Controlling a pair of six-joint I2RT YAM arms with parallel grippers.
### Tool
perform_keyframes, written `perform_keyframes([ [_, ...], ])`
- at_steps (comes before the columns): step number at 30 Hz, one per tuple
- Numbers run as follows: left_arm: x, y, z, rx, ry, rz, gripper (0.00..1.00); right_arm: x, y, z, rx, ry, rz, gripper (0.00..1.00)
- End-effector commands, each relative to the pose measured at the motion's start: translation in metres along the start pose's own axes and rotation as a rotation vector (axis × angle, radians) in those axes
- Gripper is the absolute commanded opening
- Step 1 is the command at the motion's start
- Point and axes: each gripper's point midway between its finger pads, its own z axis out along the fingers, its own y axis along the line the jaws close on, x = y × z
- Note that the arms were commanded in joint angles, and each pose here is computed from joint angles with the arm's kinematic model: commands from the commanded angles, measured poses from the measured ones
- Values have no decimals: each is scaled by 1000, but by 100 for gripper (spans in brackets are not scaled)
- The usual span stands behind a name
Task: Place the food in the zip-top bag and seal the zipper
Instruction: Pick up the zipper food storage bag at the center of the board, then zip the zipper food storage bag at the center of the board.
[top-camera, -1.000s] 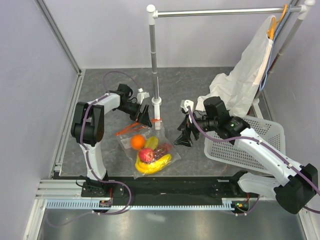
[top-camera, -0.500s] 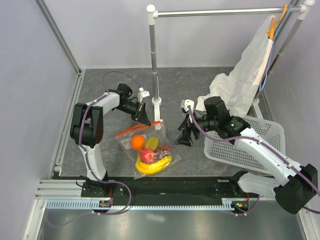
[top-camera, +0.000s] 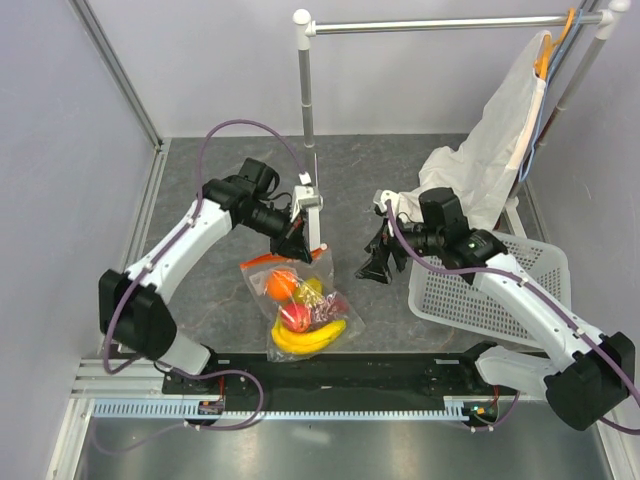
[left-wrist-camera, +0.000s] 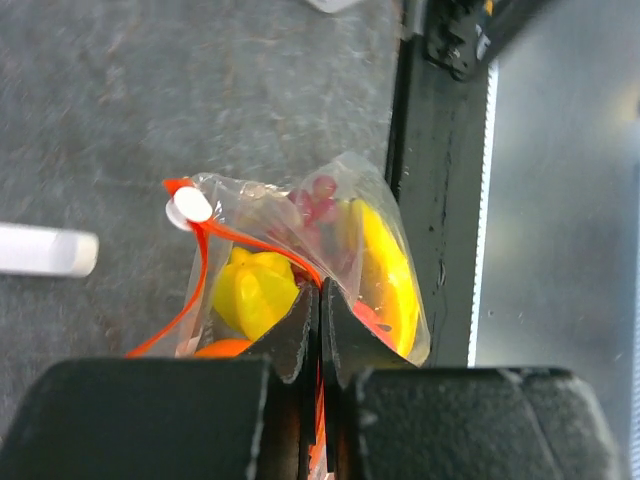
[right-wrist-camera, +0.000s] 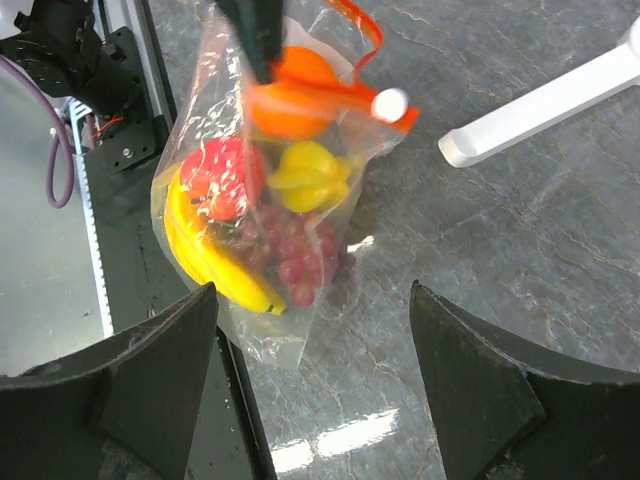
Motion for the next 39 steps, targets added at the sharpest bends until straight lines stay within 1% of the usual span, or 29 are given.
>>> perform_keyframes([
  [1,-2,-47,-5,-13,44,235,2,-2,8,3,-71,-10,1,83],
  [2,-1,-57,-1,-3,59,267,2,-2,9,4,-81,-12,1,82],
  [3,7,-60,1,-15,83,270,2,-1,11,5,-92,-15,5,78],
  [4,7,-70,-2,-17,74,299,2,-1,16,6,-119,-20,27,76],
  [5,12,-74,2,-10,84,305,2,-5,17,7,-133,-46,18,70],
  [6,13,-78,3,-6,78,309,2,1,19,9,-149,-46,37,67],
  [8,16,-85,3,-9,71,322,2,-6,29,9,-191,-96,37,63],
  [10,17,-90,4,-11,69,324,2,-5,33,10,-209,-117,56,64],
  [12,17,-95,5,-7,65,329,2,-2,38,9,-220,-123,58,75],
  [14,17,-100,5,0,54,341,2,-2,44,11,-221,-135,50,81],
  [17,15,-103,7,-2,47,356,2,0,49,20,-232,-146,53,81],
  [20,13,-104,7,-9,42,360,2,5,55,31,-252,-124,61,81],
  [25,7,-107,5,-19,13,371,2,7,63,50,-271,-130,26,80],
  [27,8,-107,5,-21,13,370,2,7,65,54,-278,-131,31,69],
  [28,8,-108,3,-24,10,377,2,5,63,56,-274,-138,30,62],
  [29,9,-107,3,-30,12,377,2,5,62,58,-271,-138,31,48],
  [31,9,-109,0,-39,-2,399,2,1,60,60,-264,-148,22,36],
  [32,11,-108,-1,-51,-2,401,2,0,59,61,-259,-151,17,21],
  [34,12,-107,-3,-68,-3,412,2,-6,58,60,-253,-164,-1,6],
  [35,13,-104,-5,-91,-1,415,2,-9,57,60,-247,-171,-9,0],
  [37,14,-102,-9,-123,0,418,2,-19,57,57,-236,-192,-36,0],
  [39,11,-87,-18,-231,12,413,2,-34,59,53,-233,-224,-99,0],
])
